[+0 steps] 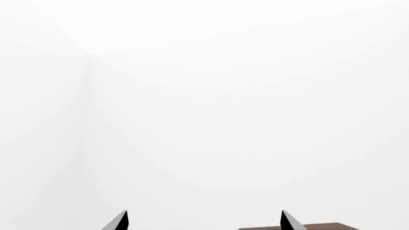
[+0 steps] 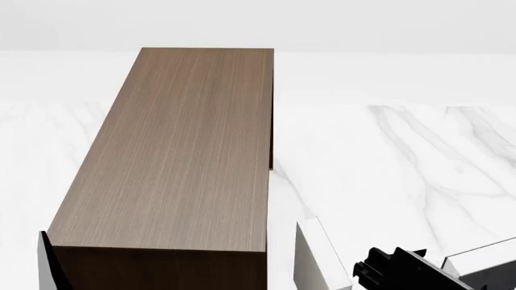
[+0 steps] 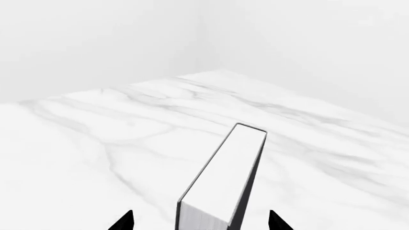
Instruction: Pick up the book in the middle and place it on the cabinet shelf.
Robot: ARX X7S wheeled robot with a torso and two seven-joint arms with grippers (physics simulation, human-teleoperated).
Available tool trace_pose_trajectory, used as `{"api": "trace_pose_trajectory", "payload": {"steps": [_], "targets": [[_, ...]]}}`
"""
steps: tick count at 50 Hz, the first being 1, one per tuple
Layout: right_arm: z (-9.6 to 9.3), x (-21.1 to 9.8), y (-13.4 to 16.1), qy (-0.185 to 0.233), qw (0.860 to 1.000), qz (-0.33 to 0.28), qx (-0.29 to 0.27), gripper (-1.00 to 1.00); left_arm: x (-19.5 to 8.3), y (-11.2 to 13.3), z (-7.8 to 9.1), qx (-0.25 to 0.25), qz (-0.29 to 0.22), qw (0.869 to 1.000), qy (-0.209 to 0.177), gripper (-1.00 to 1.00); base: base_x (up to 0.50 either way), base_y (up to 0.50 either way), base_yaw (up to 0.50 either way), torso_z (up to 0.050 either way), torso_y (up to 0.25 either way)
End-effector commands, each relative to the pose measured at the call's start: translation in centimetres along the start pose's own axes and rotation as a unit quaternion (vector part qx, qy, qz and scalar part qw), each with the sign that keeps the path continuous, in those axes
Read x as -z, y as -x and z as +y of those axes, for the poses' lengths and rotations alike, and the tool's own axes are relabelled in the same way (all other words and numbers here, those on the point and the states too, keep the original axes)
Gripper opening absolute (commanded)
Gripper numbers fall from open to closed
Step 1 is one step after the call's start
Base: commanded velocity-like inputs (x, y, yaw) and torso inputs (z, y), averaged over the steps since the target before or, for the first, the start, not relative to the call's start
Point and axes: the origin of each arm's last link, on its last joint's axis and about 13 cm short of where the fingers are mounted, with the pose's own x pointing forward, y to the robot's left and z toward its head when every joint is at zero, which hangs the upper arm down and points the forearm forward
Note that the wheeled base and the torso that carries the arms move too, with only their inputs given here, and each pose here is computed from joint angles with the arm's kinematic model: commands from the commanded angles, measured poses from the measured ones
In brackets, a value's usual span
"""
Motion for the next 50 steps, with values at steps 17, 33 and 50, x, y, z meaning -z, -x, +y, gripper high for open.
{"api": "trace_pose_trajectory", "payload": {"steps": [17,33,50], "targets": [[0.4,1.1,-0.7,0.01,1.0,0.001,0.006,1.0,0.1,-0.1,0.0,0.0,-0.004,1.0,-0.002,1.0,0.0,0.0,0.0,0.0,0.0],[0.8,1.9,-1.0,0.022,1.0,-0.001,0.001,1.0,0.1,-0.1,0.0,-0.001,-0.004,1.0,-0.002,1.0,0.0,0.0,0.0,0.0,0.0],[0.8,2.0,-1.7,0.018,1.0,0.006,0.02,-1.0,0.1,-0.2,0.0,-0.002,-0.002,1.0,-0.003,1.0,0.0,0.0,0.0,0.0,0.0]]}}
